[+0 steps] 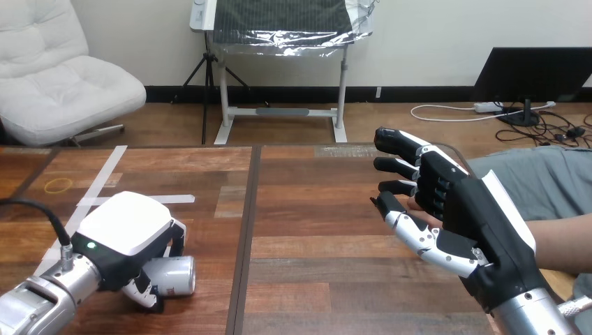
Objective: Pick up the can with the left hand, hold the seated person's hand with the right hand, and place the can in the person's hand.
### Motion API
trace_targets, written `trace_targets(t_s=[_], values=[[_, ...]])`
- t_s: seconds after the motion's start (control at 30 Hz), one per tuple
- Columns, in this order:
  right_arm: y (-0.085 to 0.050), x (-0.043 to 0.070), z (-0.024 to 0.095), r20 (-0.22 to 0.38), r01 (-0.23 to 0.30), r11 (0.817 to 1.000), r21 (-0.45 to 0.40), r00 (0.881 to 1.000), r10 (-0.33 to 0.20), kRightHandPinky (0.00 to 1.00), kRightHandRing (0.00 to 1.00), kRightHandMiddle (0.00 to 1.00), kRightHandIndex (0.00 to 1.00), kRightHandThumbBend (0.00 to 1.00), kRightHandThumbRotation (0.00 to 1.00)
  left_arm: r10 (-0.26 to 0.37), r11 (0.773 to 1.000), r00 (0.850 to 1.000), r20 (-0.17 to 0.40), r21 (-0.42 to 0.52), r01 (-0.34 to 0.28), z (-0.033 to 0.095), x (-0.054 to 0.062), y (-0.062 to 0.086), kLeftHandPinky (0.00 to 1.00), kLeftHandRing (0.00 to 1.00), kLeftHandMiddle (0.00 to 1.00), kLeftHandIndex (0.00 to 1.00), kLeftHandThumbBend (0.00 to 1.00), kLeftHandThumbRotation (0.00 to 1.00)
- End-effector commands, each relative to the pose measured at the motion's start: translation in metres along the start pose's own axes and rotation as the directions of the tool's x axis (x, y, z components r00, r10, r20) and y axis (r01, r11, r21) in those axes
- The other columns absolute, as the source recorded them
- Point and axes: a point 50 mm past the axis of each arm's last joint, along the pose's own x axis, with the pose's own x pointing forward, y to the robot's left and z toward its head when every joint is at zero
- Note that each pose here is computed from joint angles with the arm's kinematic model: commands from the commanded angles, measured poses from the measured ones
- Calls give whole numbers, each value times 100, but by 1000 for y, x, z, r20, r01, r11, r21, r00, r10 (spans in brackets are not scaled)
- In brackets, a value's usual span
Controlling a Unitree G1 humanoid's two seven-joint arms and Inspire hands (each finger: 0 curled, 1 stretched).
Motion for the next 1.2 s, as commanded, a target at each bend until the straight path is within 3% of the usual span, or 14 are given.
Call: trace_targets(t_s=[0.0, 0.93, 1.17], values=[[-3, 11, 20, 106, -2, 1000, -23, 994, 4, 76, 84, 88, 85, 32, 0, -36, 999, 999, -9, 30, 37, 1, 6, -12, 26, 33, 44, 52, 57, 0], [-3, 10, 19, 106, -4, 1000, -17, 994, 5, 74, 83, 87, 85, 32, 0, 0, 1000, 1000, -8, -30, 0, -1, 7, -19, 26, 32, 42, 50, 59, 0], [-3, 10, 18, 109, -2, 1000, -18, 994, 4, 74, 83, 86, 84, 32, 0, 69, 992, 998, -3, -108, -69, 0, 5, -14, 28, 34, 43, 49, 61, 0]])
